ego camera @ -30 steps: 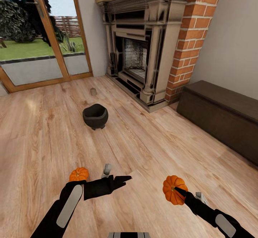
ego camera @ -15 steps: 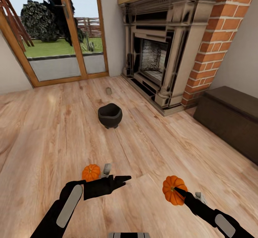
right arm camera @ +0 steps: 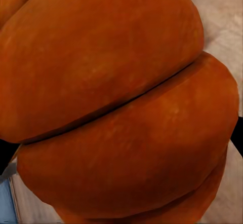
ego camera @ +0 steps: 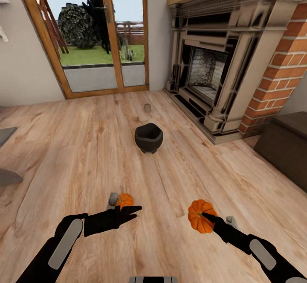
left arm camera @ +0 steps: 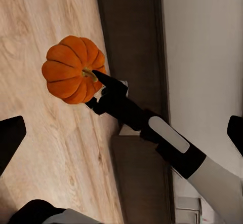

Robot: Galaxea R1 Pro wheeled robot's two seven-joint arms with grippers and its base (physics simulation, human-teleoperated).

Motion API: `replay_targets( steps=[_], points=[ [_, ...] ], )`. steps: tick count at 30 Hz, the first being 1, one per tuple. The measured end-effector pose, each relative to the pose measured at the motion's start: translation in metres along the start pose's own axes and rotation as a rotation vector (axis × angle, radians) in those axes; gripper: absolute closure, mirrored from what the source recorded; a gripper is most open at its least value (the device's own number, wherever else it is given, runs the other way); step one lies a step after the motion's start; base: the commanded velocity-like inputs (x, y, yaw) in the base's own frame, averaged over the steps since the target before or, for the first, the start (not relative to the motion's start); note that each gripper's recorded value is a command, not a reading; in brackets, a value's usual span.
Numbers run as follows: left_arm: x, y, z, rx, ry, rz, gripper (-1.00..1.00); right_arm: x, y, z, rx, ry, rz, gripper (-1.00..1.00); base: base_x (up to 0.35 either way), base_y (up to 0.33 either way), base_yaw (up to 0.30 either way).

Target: Place each of the two pumpkins and all three candles from the living room inside a cabinet in the living room (use any cabinet), then make sure every cabinet is closed, and position the cauldron so it is next to a table in the living room.

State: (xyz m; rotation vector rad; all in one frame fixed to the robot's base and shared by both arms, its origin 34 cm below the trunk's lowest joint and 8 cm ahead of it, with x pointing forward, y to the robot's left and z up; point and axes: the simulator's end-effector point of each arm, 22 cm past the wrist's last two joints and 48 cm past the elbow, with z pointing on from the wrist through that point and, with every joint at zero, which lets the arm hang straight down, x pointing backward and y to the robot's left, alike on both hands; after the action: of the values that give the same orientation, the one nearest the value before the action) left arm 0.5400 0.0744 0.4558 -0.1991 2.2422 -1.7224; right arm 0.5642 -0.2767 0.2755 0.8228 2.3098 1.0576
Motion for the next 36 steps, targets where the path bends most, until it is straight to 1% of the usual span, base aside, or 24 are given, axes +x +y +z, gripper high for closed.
replay_targets(
  steps=[3,8,13,21,26,28,30,31,32,36],
  points=[
    [-0.001,0.002,-0.002,-0.005,-0.001,-0.003,-1.0,0.0,0.003,0.001,-0.005,0.003,0.0,1.0,0.164,0.0,0.288],
    [-0.013,0.008,-0.014,-0.016,-0.039,-0.009,-1.0,-0.005,0.013,0.002,-0.025,-0.003,-0.018,1.0,0.054,0.0,0.287],
    [-0.017,0.013,-0.02,-0.027,-0.051,-0.014,-1.0,-0.006,0.016,0.002,-0.03,-0.005,-0.023,1.0,0.216,0.046,0.245],
    [-0.016,0.017,-0.02,-0.032,-0.052,-0.026,-1.0,-0.006,0.016,0.002,-0.03,-0.003,-0.023,1.0,0.22,0.06,0.048],
    [-0.016,0.016,-0.019,-0.028,-0.053,-0.025,-1.0,-0.007,0.019,0.002,-0.037,-0.006,-0.021,1.0,0.064,-0.03,0.161],
    [-0.016,0.016,-0.02,-0.029,-0.054,-0.027,-1.0,-0.009,0.024,0.003,-0.047,-0.008,-0.024,1.0,0.009,-0.004,0.037],
    [-0.014,0.023,-0.02,-0.039,-0.052,-0.041,-1.0,-0.015,0.036,0.003,-0.073,-0.015,-0.04,1.0,0.002,-0.001,0.01],
    [-0.013,0.026,-0.02,-0.043,-0.051,-0.05,-1.0,-0.013,0.04,0.003,-0.078,-0.001,-0.04,1.0,0.001,0.0,0.003],
    [-0.012,0.028,-0.02,-0.046,-0.05,-0.056,-1.0,-0.011,0.041,0.003,-0.079,0.012,-0.038,1.0,0.001,0.0,0.002],
    [-0.01,0.031,-0.02,-0.05,-0.05,-0.059,-1.0,-0.01,0.043,0.002,-0.084,0.022,-0.033,1.0,0.0,0.0,0.0]
  ],
)
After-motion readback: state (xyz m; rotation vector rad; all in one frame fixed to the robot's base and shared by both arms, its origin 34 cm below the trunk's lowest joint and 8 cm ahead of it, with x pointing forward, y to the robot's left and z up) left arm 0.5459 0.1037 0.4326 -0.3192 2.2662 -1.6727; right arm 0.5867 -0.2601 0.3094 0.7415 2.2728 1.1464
